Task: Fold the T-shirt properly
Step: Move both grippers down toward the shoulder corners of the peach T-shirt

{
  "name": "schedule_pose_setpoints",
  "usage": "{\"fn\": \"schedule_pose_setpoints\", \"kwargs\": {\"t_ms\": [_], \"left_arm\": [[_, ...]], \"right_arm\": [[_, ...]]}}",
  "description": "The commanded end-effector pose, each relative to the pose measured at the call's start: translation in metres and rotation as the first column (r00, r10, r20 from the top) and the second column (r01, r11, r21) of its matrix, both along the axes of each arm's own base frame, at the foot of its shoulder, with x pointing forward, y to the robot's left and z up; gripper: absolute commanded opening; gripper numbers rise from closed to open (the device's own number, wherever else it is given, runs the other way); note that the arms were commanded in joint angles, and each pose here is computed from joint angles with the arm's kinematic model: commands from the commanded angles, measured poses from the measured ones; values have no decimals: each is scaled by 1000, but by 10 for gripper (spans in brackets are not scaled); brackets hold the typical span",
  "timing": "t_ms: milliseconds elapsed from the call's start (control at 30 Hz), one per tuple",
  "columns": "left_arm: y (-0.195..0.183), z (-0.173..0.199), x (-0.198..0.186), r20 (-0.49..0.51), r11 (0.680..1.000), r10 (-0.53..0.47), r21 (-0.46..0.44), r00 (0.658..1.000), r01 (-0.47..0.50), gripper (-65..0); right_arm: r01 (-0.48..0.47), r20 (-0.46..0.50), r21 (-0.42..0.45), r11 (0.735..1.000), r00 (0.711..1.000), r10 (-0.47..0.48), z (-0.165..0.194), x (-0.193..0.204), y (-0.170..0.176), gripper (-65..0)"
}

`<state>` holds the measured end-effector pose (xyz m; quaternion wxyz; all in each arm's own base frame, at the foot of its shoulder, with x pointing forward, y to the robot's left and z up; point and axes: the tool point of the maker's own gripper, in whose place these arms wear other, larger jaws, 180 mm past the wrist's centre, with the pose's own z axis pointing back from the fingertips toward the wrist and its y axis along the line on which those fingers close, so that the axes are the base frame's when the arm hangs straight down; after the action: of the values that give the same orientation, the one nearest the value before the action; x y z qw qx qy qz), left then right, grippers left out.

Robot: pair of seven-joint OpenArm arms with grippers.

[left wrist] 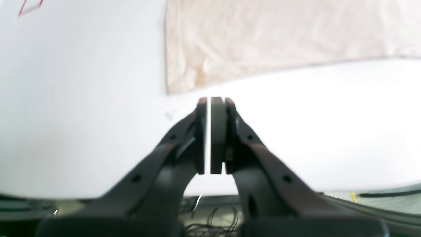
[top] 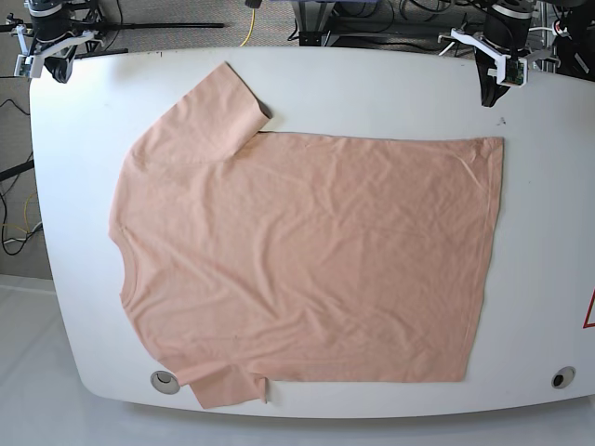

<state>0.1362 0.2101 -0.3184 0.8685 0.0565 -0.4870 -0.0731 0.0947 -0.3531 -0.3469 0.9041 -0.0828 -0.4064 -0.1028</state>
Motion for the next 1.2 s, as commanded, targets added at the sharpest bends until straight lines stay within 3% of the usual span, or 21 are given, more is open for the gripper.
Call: {"fn": "schedule_pose_setpoints", "kwargs": {"t_ms": [0,467,733,800,933,1167], "left_arm": [[-6,5,1,33,1000,-15,-9,999,15,-648],[-14,7,3,56,999,-48,1,997,48,-639],[-16,14,11,103,999,-46,-14,994,48,-600],[-16,20,16,126,998,-41,-32,991,46,-537],[-17,22,17,130,998,-40,-41,991,45,-502],[-15,27,16,134,998,-52,-16,990,54,-526]], "right_arm": [[-3,43,80,997,999,0,6,2,6,-638],[-54,117,178,983,993,33,3,28,34,-640],[-69,142,205,976,989,40,1,46,45,-631],[-74,118,208,975,992,50,-4,50,45,-611],[-92,107,205,974,992,71,-4,54,46,-584],[-116,84,154,981,991,104,-3,53,38,-557]]}}
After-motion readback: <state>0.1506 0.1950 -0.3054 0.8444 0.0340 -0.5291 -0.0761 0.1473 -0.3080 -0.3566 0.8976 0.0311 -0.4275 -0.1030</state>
